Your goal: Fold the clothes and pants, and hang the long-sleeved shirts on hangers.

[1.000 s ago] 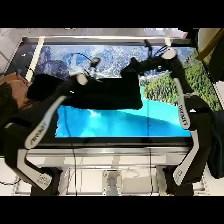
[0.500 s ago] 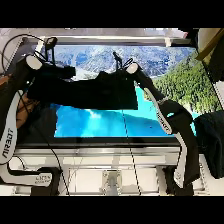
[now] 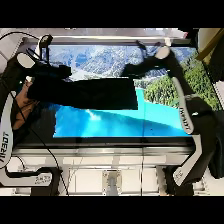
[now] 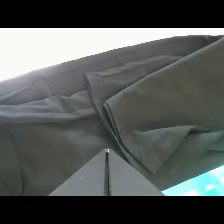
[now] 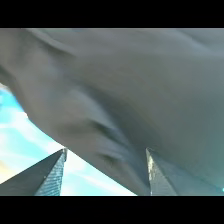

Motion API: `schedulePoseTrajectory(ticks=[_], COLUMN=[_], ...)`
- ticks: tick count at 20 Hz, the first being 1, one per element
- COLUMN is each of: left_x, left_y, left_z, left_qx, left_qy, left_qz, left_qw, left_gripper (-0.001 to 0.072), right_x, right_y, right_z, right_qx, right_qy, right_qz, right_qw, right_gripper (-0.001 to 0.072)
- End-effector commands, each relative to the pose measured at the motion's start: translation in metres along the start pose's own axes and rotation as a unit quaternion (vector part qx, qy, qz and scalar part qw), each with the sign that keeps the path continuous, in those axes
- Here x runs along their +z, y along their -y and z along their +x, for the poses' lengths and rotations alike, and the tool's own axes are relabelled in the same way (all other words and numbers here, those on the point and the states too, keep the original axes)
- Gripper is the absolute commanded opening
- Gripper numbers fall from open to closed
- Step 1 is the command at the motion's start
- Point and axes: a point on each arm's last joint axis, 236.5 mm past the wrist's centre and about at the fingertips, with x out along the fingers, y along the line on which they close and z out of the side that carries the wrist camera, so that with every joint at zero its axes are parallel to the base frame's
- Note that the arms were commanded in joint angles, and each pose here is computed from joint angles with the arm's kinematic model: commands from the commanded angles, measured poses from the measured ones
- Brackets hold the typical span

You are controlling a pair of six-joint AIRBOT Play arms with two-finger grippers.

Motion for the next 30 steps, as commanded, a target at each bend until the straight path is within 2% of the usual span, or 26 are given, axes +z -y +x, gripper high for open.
schedulePoseTrajectory(ticks=[1, 4, 10, 18, 22, 23, 25, 26, 27, 30], left_x=[-0.001, -0.001, -0.001, -0.001, -0.001, -0.001, -0.001, -0.001, -0.002, -0.008], left_y=[0.0, 0.0, 0.0, 0.0, 0.0, 0.0, 0.0, 0.0, 0.0, 0.004], left_z=[-0.001, -0.001, -0.001, -0.001, -0.001, -0.001, -0.001, -0.001, -0.001, -0.004], left_qx=[-0.001, -0.001, -0.001, -0.001, -0.001, -0.001, -0.001, -0.001, -0.001, -0.005], left_qy=[-0.003, -0.003, -0.003, -0.003, -0.003, -0.003, -0.003, -0.003, -0.004, -0.017], left_qz=[0.0, 0.0, 0.0, 0.0, 0.0, 0.0, 0.0, 0.0, 0.0, 0.002], left_qw=[1.0, 1.0, 1.0, 1.0, 1.0, 1.0, 1.0, 1.0, 1.0, 1.0], left_gripper=[0.0021, 0.0021, 0.0021, 0.0021, 0.0021, 0.0022, 0.0021, 0.0022, 0.0021, 0.0021], right_x=[-0.034, -0.021, -0.041, -0.049, -0.054, -0.057, -0.059, -0.059, -0.058, -0.047], right_y=[0.089, 0.126, 0.141, 0.104, 0.075, 0.068, 0.055, 0.049, 0.042, 0.03], right_z=[-0.048, -0.032, 0.04, 0.102, 0.123, 0.125, 0.125, 0.12, 0.11, 0.058], right_qx=[-0.066, -0.028, 0.085, 0.091, 0.089, 0.094, 0.105, 0.112, 0.12, 0.121], right_qy=[-0.041, 0.016, -0.022, -0.046, -0.06, -0.066, -0.078, -0.084, -0.091, -0.088], right_qz=[0.066, 0.139, 0.218, 0.189, 0.163, 0.16, 0.152, 0.145, 0.135, 0.106], right_qw=[0.995, 0.99, 0.972, 0.977, 0.981, 0.98, 0.98, 0.979, 0.979, 0.983], right_gripper=[0.0552, 0.0552, 0.058, 0.0577, 0.0549, 0.0525, 0.0168, 0.0047, 0.0007, 0.0006])
